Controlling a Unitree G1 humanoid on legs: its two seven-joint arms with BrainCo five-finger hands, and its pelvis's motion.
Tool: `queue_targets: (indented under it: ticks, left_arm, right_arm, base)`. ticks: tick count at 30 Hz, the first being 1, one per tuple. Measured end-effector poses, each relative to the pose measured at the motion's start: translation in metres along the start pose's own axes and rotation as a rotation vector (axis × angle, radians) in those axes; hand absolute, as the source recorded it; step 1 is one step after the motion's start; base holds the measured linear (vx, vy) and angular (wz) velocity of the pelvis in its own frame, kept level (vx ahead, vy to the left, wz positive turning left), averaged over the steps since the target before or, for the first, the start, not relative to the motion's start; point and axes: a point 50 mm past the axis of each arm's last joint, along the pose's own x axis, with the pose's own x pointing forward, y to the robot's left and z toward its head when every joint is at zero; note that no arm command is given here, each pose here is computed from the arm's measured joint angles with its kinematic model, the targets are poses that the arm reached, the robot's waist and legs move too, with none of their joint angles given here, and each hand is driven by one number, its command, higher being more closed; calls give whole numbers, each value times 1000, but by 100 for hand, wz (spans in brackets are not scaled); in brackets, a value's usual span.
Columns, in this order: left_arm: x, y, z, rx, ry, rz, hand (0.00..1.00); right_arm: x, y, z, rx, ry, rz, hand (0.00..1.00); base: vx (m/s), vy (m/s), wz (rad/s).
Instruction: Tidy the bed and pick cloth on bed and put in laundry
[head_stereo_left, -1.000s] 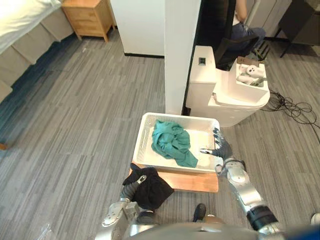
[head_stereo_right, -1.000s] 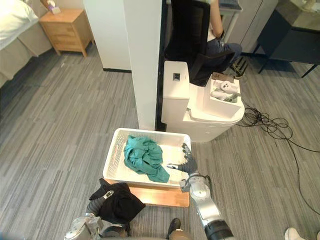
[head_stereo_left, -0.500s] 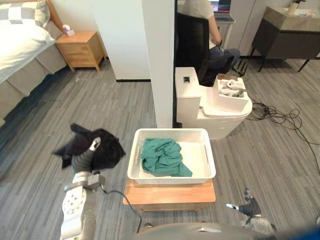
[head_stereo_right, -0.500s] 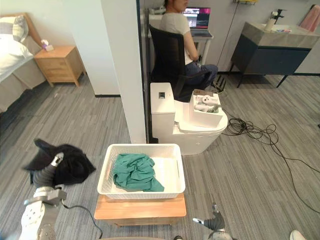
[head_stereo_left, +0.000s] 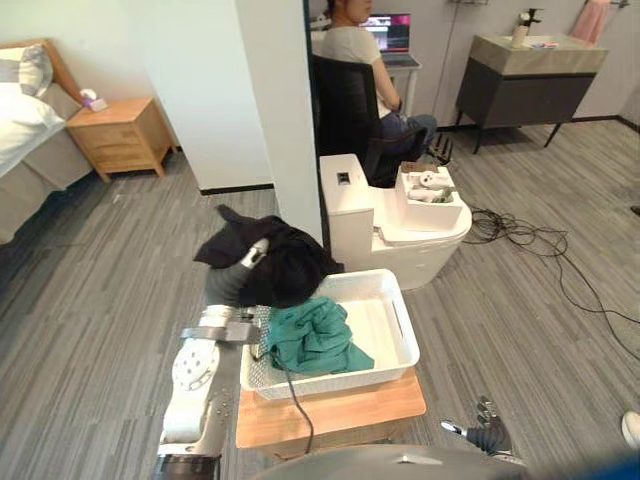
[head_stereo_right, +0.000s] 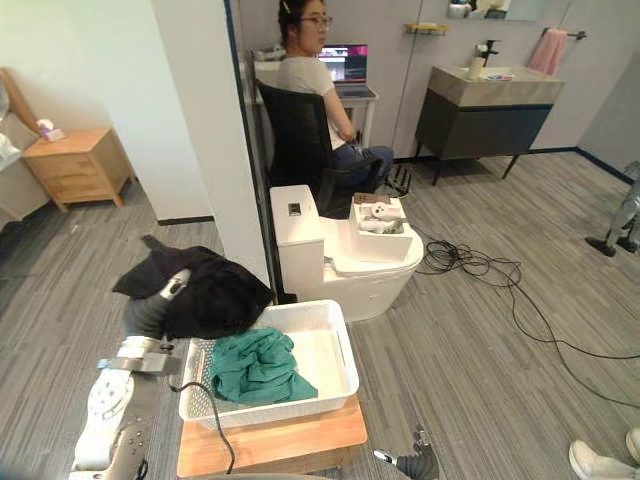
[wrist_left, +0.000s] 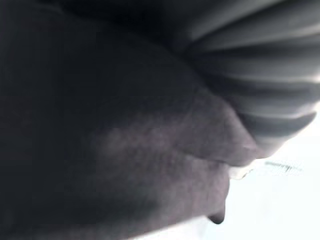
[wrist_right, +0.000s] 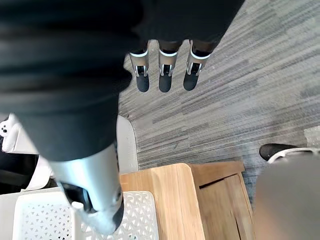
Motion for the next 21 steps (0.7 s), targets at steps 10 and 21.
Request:
queue_targets:
  ticks: [10,21]
  left_arm:
    - [31,-18,-44,9,200,-30,100]
    - [30,-10,-76,66,382,5,100]
  right_arm:
    - [-6,-2,-11,-5,24,13,0]
    - [-6,-5,-11,41,30,1,0]
  base:
    - [-7,2,-16]
    - [-33,-26,-10]
